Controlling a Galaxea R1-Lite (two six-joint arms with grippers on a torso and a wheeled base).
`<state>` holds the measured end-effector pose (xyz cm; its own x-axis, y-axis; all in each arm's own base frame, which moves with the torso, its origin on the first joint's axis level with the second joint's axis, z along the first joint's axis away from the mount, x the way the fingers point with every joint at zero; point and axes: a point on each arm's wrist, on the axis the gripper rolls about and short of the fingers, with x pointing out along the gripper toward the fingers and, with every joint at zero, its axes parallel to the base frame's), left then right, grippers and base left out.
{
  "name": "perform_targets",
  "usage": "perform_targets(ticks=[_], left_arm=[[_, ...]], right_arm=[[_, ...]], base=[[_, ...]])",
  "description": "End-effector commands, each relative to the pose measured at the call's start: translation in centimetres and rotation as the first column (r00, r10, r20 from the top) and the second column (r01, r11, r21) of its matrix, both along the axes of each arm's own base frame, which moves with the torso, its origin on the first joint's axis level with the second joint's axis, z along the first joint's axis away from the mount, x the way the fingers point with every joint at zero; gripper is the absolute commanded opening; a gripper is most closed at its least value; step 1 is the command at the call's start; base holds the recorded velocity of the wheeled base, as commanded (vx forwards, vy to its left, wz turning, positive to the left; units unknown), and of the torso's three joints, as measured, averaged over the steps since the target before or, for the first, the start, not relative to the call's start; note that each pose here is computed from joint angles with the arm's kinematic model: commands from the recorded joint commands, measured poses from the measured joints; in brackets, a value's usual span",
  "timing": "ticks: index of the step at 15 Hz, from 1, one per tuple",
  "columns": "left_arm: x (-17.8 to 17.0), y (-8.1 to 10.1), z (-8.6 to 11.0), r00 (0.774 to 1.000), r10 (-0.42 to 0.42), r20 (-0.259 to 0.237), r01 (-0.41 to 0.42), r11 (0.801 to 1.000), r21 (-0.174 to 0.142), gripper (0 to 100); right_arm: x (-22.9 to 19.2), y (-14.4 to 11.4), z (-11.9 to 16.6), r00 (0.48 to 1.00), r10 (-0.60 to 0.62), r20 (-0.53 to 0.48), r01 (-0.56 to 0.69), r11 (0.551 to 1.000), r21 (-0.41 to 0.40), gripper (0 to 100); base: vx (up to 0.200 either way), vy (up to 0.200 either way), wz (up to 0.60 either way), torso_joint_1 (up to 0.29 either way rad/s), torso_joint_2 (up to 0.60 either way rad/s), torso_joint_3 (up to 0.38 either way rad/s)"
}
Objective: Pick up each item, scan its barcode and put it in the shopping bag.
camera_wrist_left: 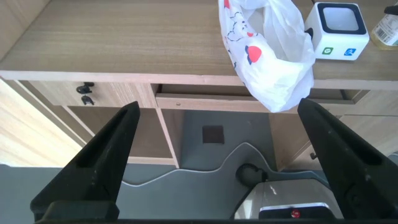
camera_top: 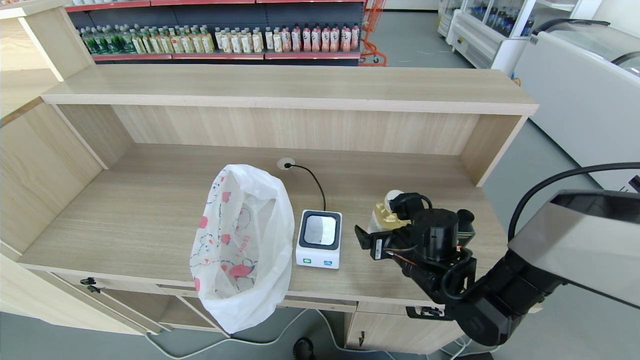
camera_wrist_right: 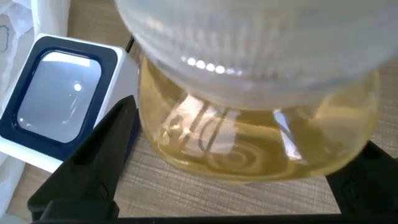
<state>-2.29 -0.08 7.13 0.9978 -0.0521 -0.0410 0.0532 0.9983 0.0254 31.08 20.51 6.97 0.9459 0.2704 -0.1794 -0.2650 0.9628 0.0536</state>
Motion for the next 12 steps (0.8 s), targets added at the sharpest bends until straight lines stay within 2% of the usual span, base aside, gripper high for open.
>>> perform_targets(ticks=[1, 4, 6, 10, 11, 12], left_arm=[[0.0, 0.0, 0.0, 1.0, 0.0, -0.002, 0.0, 1.0, 0.0, 100], [0.0, 0.0, 0.0, 1.0, 0.0, -0.002, 0.0, 1.0, 0.0, 100], [0.0, 0.0, 0.0, 1.0, 0.0, -0.002, 0.0, 1.0, 0.0, 100], [0.0, 0.0, 0.0, 1.0, 0.0, -0.002, 0.0, 1.0, 0.0, 100], [0.0, 0.0, 0.0, 1.0, 0.0, -0.002, 0.0, 1.0, 0.0, 100], [0.0, 0.0, 0.0, 1.0, 0.0, -0.002, 0.0, 1.0, 0.0, 100]], right_arm=[[0.6, 0.0, -0.5, 1.0, -0.006, 0.008, 0.006, 1.0, -0.002, 100], [1.9, 0.5, -0.9, 0.997, 0.041, 0.072, -0.04, 0.999, -0.012, 100], [2.6, 0.9, -1.4, 0.993, 0.072, 0.096, -0.068, 0.997, -0.043, 100], [3.7, 1.4, -1.8, 0.984, 0.116, 0.136, -0.111, 0.993, -0.046, 100], [3.9, 1.2, -1.8, 0.983, 0.118, 0.138, -0.112, 0.992, -0.054, 0], [4.1, 0.8, -1.6, 0.981, 0.122, 0.149, -0.112, 0.991, -0.073, 0]], base=[[0.0, 0.0, 0.0, 0.0, 0.0, 0.0], [0.0, 0.0, 0.0, 0.0, 0.0, 0.0], [0.0, 0.0, 0.0, 0.0, 0.0, 0.0], [0.0, 0.0, 0.0, 0.0, 0.0, 0.0], [0.0, 0.0, 0.0, 0.0, 0.0, 0.0], [0.0, 0.0, 0.0, 0.0, 0.0, 0.0]])
